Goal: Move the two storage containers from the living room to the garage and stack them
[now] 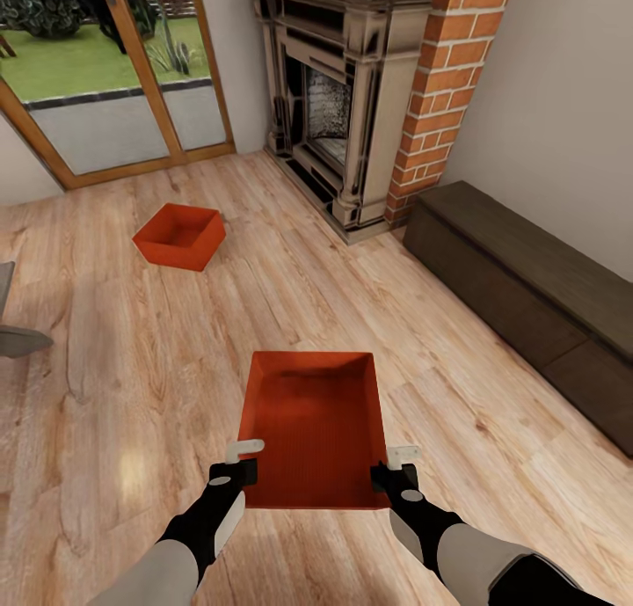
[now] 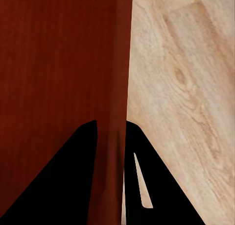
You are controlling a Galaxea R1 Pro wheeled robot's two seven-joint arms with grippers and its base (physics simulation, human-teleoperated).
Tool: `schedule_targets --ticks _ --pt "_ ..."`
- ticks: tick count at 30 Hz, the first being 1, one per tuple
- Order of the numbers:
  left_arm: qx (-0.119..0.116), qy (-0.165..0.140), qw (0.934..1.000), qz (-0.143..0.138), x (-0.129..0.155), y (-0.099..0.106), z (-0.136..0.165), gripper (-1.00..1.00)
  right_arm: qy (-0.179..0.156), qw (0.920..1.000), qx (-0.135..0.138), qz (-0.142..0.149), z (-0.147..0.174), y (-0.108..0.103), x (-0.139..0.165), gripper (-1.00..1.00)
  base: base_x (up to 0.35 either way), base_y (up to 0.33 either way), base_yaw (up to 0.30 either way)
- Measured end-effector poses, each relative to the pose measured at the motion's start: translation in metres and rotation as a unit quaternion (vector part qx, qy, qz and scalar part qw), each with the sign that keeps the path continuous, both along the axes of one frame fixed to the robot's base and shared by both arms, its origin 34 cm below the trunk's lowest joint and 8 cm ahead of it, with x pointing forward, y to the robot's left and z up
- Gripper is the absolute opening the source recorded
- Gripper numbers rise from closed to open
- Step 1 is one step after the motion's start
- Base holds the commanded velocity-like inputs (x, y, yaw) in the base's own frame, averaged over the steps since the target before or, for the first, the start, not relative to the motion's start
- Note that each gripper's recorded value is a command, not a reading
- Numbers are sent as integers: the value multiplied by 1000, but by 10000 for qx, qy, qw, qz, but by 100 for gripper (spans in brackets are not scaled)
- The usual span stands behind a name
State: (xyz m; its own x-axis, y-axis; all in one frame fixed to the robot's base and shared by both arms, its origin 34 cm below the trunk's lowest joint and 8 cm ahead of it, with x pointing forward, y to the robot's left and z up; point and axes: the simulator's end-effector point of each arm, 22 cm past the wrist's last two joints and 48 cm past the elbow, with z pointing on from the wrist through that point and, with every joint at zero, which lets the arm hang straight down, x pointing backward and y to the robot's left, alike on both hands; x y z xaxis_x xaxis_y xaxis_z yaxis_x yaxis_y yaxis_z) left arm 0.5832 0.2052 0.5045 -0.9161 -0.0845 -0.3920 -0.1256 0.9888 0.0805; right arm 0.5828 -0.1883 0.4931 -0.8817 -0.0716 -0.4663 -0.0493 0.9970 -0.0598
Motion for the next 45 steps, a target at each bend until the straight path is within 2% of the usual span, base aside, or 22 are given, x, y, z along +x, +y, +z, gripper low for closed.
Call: schedule_targets --ticks 27,45 --pt "-5 -2 10000 1 -4 1 36 -100 -1 10000 -6 2 36 1 -3 -100 0 0 0" --pt "-4 -94 10000 1 4 1 44 -100 -93 10000 -2 3 44 1 4 -100 0 0 0"
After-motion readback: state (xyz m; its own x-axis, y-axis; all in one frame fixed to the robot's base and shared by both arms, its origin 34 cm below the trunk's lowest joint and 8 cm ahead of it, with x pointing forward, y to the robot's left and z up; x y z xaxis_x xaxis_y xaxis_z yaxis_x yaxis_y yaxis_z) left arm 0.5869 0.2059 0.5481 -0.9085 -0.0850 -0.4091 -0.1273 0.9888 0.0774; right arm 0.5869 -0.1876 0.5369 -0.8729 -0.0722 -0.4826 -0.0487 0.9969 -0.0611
